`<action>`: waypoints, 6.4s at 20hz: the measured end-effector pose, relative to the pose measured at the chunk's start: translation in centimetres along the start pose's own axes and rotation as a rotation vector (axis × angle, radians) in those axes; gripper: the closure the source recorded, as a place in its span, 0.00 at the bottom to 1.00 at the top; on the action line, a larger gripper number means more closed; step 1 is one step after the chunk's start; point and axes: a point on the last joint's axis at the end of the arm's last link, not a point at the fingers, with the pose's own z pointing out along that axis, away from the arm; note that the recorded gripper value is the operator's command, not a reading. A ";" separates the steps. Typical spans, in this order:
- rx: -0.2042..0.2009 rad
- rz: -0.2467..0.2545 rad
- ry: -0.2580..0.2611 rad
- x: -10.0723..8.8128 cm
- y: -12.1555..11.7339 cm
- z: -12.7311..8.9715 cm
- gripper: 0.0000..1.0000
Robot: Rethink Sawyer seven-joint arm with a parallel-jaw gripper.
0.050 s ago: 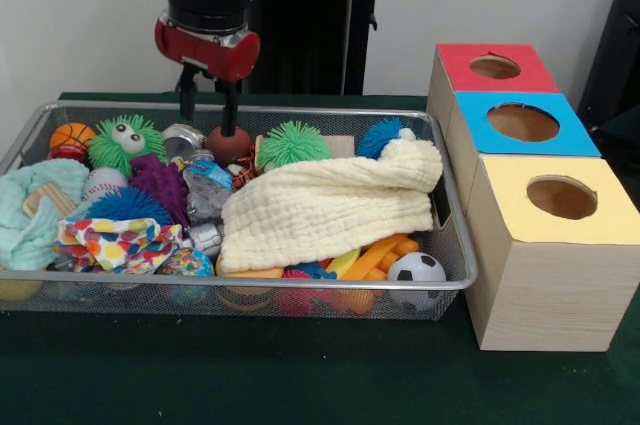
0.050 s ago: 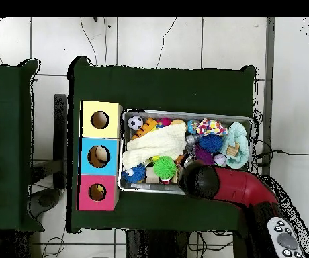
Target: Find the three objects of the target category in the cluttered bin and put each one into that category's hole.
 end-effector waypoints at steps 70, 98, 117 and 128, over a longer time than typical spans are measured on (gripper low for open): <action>0.116 -0.421 -0.109 -6.4 -10.4 10.5 1.00; 0.035 -0.179 0.129 -0.9 -9.5 0.0 1.00; 0.048 -0.145 0.125 -0.5 -6.9 -9.9 1.00; 0.043 -0.128 0.107 -2.0 -7.0 -13.2 1.00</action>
